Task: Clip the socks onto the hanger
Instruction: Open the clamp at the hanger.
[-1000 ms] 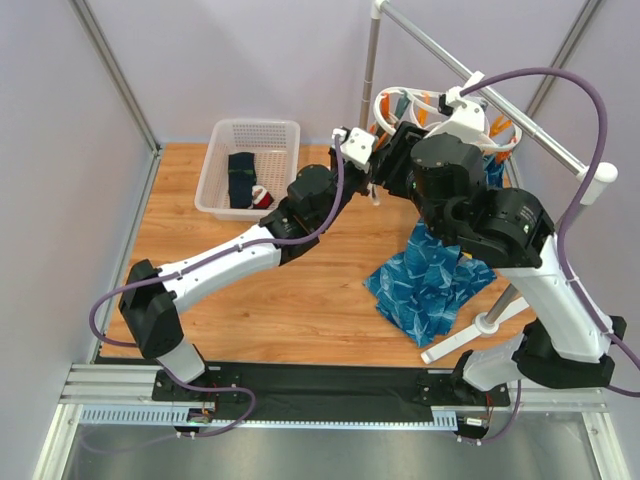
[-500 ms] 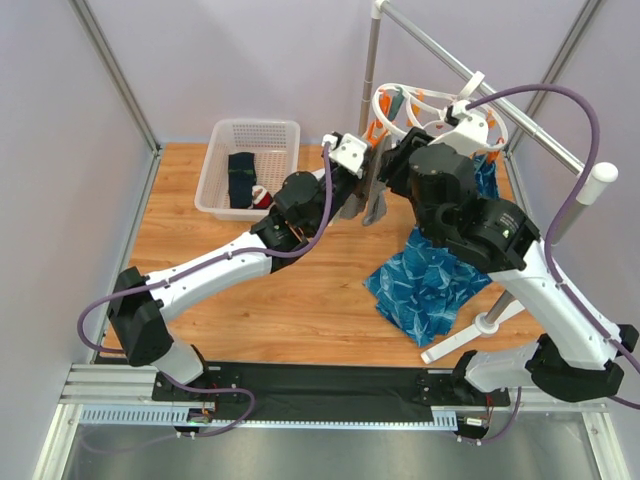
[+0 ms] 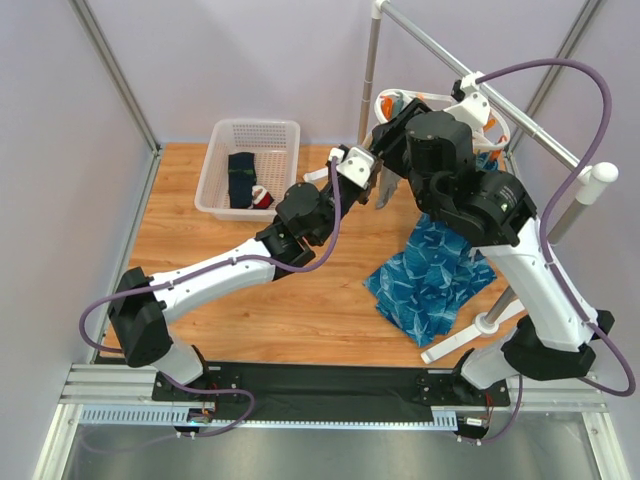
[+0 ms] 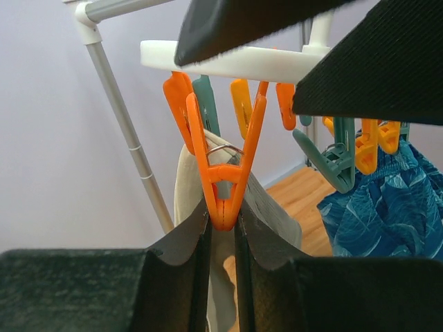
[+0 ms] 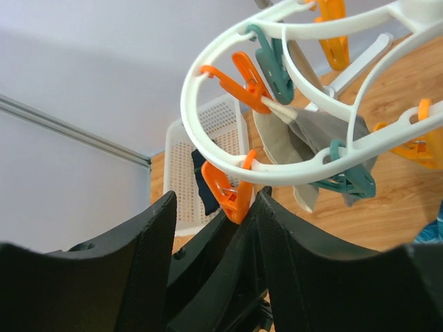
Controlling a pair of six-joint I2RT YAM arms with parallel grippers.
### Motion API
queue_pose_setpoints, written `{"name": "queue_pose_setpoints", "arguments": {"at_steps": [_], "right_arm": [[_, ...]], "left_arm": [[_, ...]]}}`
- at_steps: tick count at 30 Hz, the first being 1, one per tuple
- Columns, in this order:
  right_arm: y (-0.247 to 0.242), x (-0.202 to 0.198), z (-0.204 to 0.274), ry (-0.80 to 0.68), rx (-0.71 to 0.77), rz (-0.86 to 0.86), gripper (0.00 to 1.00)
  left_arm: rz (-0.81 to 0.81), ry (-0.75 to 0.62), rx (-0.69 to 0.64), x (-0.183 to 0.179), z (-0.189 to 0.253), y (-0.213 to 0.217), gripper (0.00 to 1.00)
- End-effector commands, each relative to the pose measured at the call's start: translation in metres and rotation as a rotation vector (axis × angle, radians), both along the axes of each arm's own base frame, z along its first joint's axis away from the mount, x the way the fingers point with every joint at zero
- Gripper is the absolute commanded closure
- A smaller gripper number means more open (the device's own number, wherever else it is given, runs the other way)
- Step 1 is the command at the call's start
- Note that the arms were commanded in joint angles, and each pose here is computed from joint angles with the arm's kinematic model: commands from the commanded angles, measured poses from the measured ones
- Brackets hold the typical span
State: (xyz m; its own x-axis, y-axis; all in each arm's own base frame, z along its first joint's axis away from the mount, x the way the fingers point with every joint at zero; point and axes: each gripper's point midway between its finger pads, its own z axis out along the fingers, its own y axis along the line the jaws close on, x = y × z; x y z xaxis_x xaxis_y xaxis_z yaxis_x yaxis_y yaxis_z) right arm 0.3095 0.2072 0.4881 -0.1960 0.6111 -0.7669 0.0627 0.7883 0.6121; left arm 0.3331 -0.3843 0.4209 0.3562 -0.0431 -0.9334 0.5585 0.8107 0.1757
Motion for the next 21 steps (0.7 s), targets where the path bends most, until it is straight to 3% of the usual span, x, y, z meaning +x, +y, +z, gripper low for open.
{"name": "queue_pose_setpoints", "arguments": {"at_steps": [1,9,15,21], "right_arm": [[-0.004,-0.003,-0.006,0.048,0.040,-0.029,0.49],[-0.006,0.004,-0.007,0.069,0.028,-0.080,0.56],[-0.001,0.012,-0.018,0.090,0.001,-0.093,0.49],[0.008,0.018,-0.019,0.091,0.025,-0.079,0.48]], "left_arm": [[0.040,-0.094,-0.047,-0.005,0.035,0.009,1.00],[0.070,-0.128,-0.014,-0.001,0.032,0.006,1.00],[0.091,-0.159,0.025,0.001,0.029,0.004,1.00],[0.071,-0.173,0.023,-0.002,0.030,0.002,1.00]]}}
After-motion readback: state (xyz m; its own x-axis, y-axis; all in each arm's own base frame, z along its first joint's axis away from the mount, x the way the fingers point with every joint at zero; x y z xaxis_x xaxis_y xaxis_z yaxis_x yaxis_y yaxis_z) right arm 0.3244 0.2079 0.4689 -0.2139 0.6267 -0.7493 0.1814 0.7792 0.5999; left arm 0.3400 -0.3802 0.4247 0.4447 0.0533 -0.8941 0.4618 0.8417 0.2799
